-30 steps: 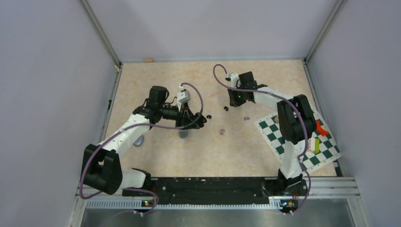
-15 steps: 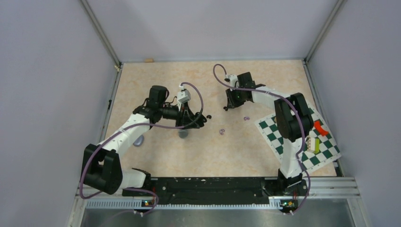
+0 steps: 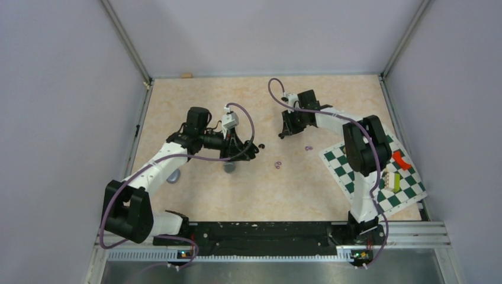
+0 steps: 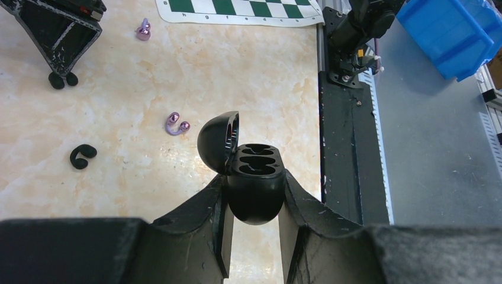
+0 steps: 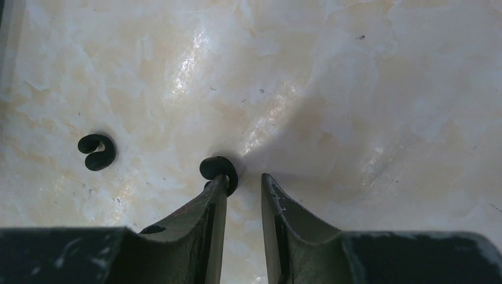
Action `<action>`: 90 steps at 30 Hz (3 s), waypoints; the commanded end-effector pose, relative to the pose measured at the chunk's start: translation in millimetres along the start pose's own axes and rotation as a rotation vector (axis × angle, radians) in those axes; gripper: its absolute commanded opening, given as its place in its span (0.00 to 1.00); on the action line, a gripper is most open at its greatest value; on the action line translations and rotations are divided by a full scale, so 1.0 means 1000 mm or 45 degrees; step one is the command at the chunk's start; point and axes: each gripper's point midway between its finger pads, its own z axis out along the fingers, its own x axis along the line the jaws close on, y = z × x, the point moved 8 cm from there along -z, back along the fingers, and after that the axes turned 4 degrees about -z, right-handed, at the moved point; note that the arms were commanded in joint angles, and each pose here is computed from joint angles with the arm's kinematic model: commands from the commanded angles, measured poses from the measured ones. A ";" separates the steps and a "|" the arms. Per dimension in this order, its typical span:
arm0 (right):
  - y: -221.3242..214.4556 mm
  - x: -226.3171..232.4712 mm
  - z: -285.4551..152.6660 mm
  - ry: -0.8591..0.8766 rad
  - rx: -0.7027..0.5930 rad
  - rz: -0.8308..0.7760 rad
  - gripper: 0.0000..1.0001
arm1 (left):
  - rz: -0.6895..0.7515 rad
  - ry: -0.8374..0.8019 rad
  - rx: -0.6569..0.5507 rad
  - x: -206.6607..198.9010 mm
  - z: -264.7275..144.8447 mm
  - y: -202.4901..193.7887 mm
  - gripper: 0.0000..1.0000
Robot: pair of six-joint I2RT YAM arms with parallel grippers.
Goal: Insert the wireless bluetooth earbuds into the charging case
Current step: Pick up the right earbud from the center of the board, then insert the right earbud into the right side groove of the charging case.
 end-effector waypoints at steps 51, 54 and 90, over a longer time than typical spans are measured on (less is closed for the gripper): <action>0.056 0.176 -0.254 0.527 -0.952 -0.826 0.03 | 0.272 -0.076 -0.018 -0.016 0.008 0.097 0.00; 0.043 0.187 -0.259 0.619 -0.947 -0.865 0.04 | 0.263 -0.119 -0.061 -0.024 0.021 0.087 0.00; 0.017 0.184 -0.225 0.691 -0.927 -0.916 0.05 | 0.102 -0.323 -0.261 -0.034 0.033 0.071 0.00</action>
